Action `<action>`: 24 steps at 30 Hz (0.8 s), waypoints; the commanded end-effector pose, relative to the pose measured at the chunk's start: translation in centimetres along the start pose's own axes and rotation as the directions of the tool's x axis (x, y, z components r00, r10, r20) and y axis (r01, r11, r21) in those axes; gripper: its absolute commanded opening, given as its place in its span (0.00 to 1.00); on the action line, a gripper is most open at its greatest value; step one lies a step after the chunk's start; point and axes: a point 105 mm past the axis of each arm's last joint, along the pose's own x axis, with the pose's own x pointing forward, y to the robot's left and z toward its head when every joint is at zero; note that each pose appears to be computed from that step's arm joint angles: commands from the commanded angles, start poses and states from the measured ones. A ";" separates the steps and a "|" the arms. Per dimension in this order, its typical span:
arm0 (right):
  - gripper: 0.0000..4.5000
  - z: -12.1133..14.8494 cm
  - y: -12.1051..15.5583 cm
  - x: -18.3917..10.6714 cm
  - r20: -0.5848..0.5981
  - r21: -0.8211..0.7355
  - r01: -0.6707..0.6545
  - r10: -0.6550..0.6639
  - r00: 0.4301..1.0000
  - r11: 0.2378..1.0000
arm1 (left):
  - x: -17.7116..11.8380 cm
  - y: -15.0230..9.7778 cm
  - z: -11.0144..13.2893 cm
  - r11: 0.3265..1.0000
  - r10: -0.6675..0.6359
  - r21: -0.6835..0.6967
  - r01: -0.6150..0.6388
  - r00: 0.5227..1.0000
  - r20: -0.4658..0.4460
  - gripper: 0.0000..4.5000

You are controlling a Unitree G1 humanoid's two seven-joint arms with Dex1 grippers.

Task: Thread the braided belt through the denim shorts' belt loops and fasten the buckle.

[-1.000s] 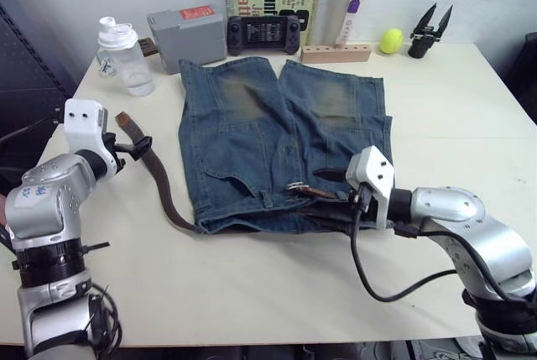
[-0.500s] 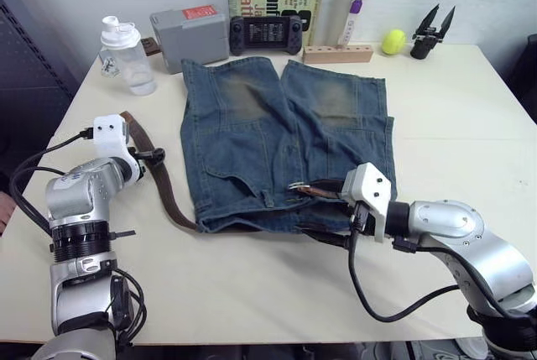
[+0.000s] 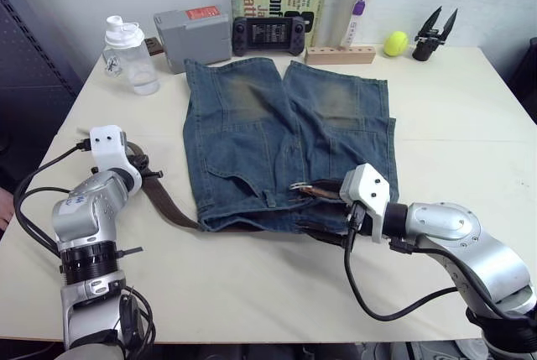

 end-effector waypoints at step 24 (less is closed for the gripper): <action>1.00 1.4 -3.1 1.3 0.079 -0.224 0.153 -0.138 0.987 0.962 | -10.2 -10.6 1.8 0.156 -0.936 0.315 0.936 0.241 -0.255 0.01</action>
